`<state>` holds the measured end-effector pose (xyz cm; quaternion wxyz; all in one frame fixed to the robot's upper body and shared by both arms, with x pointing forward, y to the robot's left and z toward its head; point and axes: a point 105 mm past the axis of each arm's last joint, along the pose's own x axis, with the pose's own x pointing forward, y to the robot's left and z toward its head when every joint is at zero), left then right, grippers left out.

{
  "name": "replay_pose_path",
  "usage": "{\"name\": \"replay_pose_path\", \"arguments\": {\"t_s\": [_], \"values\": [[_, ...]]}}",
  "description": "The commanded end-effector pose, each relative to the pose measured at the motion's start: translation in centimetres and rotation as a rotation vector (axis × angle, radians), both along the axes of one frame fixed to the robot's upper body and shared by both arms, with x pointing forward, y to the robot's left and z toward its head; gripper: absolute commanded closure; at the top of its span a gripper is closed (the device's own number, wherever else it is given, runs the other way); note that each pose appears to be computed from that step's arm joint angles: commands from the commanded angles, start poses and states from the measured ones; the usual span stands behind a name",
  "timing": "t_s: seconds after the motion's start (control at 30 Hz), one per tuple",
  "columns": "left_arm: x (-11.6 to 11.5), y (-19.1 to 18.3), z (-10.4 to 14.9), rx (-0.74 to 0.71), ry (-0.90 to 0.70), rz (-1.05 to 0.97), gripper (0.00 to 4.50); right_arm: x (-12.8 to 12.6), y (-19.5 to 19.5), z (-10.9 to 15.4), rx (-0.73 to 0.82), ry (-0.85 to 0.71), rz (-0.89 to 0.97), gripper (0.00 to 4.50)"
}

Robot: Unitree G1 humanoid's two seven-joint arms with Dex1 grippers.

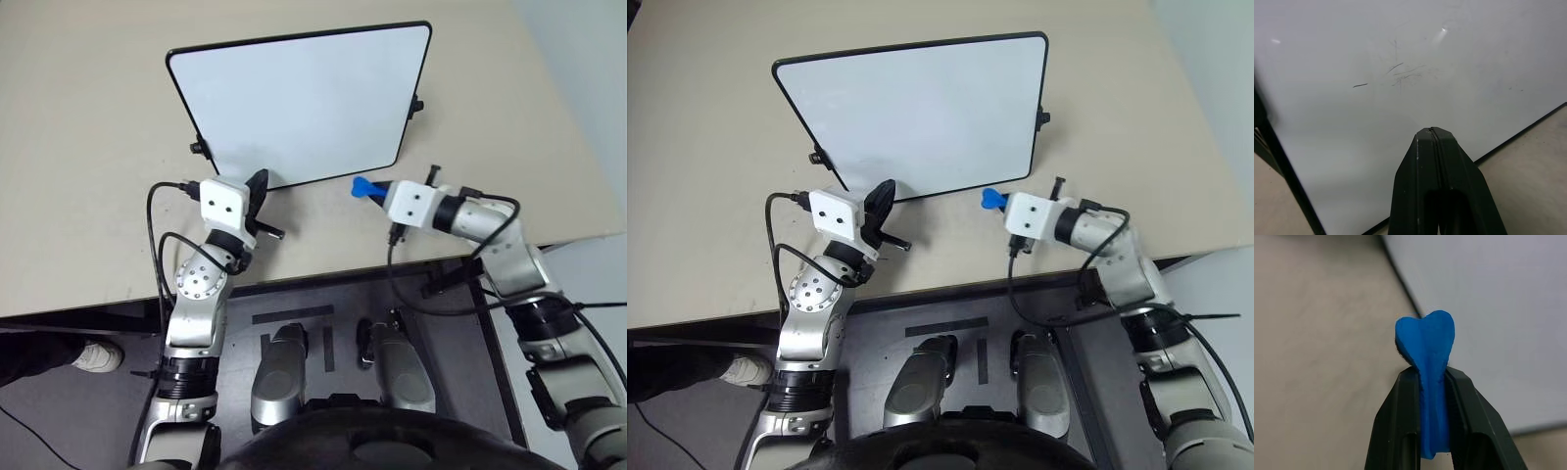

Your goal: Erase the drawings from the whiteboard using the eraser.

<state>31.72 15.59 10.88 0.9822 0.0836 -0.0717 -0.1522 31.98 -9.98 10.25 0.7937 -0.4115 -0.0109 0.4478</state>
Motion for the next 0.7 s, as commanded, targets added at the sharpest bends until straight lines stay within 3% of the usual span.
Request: {"name": "replay_pose_path", "arguments": {"t_s": [0.03,0.2,0.37,0.53,0.7], "values": [[-0.1,-0.2,0.9,-0.003,-0.036,-0.018,4.5,-0.5,-0.6,0.7,0.048,0.027,-0.014,3.78],[-0.1,0.1,1.0,0.003,-0.035,-0.019,4.5,-0.5,-0.8,0.3,0.063,0.062,-0.034,2.09],[-0.1,0.8,1.2,0.013,-0.031,-0.016,4.5,-0.5,-0.3,1.6,0.096,0.013,-0.037,0.35],[-0.2,0.6,1.4,0.028,-0.035,-0.025,4.5,-0.9,-1.7,3.4,0.186,0.006,-0.066,0.35],[-0.7,0.7,1.2,0.031,-0.021,-0.029,4.5,-1.0,-3.2,3.5,0.229,0.029,-0.133,0.35]]}}
